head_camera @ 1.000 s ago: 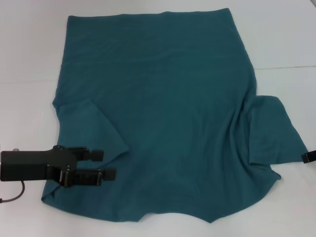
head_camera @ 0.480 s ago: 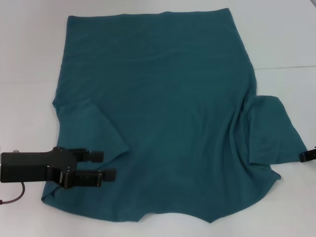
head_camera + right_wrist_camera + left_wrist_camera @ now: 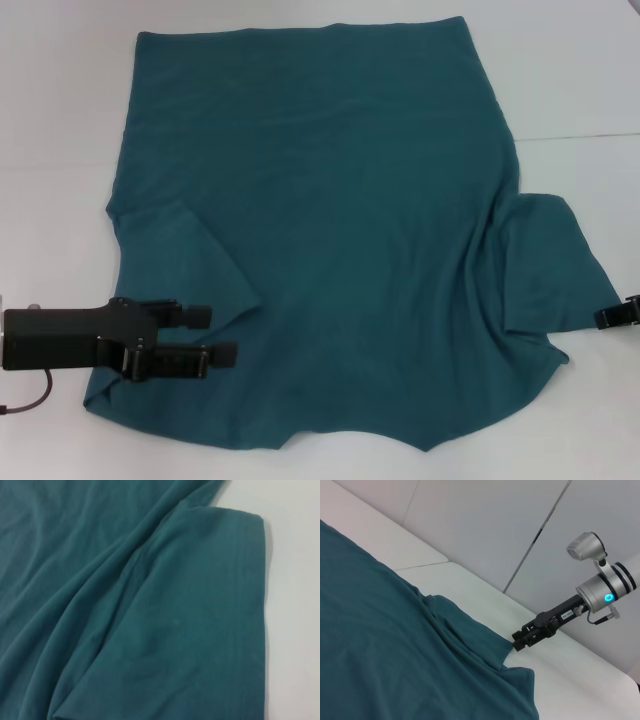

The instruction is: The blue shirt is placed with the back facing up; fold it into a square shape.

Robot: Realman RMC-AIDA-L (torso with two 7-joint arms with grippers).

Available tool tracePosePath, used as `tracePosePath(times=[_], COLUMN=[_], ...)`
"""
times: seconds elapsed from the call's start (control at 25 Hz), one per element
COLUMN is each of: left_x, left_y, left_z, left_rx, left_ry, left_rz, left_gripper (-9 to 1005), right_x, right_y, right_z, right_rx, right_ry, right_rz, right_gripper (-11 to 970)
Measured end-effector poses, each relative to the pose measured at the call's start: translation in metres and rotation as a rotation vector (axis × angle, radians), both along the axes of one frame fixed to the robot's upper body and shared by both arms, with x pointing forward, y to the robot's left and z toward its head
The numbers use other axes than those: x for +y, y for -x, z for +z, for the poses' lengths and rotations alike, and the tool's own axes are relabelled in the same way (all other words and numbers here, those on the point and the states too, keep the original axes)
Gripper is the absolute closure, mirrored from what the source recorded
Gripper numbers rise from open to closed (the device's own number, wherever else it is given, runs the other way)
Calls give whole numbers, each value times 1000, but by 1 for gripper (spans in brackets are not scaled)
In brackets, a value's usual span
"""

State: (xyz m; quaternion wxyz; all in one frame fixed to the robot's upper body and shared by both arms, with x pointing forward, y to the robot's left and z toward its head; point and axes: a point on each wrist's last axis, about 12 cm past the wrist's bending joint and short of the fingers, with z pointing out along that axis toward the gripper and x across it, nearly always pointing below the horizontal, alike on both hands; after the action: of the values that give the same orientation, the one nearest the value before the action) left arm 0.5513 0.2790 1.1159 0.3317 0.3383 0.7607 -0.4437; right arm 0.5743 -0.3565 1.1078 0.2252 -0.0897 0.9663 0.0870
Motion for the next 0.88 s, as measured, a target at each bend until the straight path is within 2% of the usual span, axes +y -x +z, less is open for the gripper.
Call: tracePosePath(times=[0.52, 0.88], left_x=[-1, -1], left_y=[-1, -1], left_z=[0, 1], left_rx=[-3, -2], left_ry=[-1, -1], left_rz=[-1, -1], left_gripper=[156, 156], right_x=[1, 1], right_y=[-3, -4], right_z=[-2, -4], right_rx=[-5, -8], right_ry=[3, 10], right_rz=[-6, -10], right_gripper=[321, 359])
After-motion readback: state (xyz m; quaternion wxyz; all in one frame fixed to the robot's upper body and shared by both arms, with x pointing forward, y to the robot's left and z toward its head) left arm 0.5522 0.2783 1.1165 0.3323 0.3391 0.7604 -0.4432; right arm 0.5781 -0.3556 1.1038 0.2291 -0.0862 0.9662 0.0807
